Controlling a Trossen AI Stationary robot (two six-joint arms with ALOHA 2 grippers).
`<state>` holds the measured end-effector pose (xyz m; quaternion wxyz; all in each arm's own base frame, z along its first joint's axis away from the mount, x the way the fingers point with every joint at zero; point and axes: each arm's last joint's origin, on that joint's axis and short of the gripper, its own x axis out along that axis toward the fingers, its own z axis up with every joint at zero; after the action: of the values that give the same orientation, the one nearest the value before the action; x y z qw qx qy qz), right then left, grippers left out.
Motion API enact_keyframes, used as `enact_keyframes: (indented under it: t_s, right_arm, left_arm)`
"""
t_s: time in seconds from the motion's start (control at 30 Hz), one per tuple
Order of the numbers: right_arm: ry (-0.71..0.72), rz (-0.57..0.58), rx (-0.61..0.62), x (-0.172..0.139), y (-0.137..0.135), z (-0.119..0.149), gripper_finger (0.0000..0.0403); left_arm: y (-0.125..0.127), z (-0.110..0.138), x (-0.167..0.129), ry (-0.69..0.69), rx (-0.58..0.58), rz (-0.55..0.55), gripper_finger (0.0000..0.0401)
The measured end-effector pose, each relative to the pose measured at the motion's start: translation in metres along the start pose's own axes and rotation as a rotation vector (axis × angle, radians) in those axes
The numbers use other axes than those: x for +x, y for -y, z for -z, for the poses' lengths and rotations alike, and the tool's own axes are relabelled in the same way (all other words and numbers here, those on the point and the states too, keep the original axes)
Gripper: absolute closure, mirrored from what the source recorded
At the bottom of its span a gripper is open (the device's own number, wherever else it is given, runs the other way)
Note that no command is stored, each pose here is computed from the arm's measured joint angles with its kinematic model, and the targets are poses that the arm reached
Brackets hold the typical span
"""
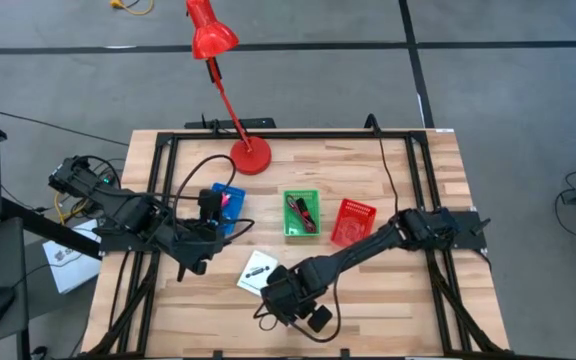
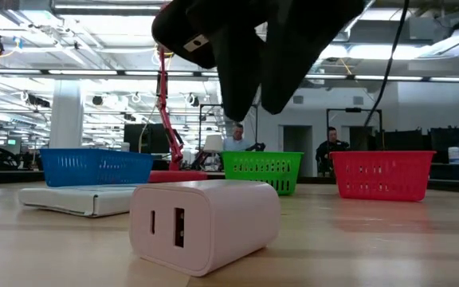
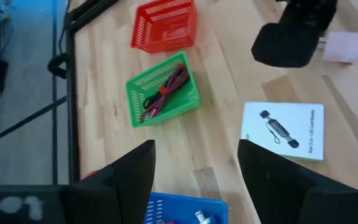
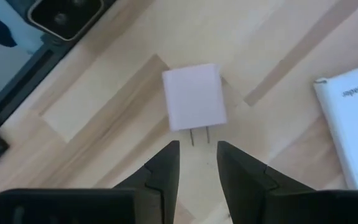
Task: Pick and place items into bin
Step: Put the light pink charger adapter into the blue bin
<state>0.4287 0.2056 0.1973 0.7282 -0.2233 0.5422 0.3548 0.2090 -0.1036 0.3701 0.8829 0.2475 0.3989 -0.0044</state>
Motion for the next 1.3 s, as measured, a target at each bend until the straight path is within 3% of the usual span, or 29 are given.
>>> enact_keyframes:
  t_s: [0.4,0.7,0.9,1.0,1.13,1.3]
  right_arm:
    - [-0.003,0.146,-0.014,-0.012,0.005,-0.007,0.0300]
    - [-0.001,0.141,0.029,-0.014,0.004,-0.008,0.0300]
    - [0.065,0.074,0.152,-0.015,0.006,-0.010,0.0294]
    - [0.058,0.074,0.141,-0.014,0.003,-0.011,0.0267]
    - [0.047,0.063,0.078,-0.012,-0.005,-0.013,0.0202]
    - [0.112,0.079,0.024,-0.011,-0.013,-0.023,0.0146]
  left_arm:
    - [0.000,0.000,0.000,0.000,0.005,0.009,0.0182]
    - [0.000,0.000,0.000,0.000,0.023,0.009,0.0182]
    - [0.000,0.000,0.000,0.001,0.046,0.010,0.0182]
    - [0.000,0.000,0.000,0.001,0.051,0.010,0.0182]
    - [0.000,0.000,0.000,0.001,0.054,0.010,0.0182]
    - [0.000,0.000,0.000,0.001,0.053,0.010,0.0182]
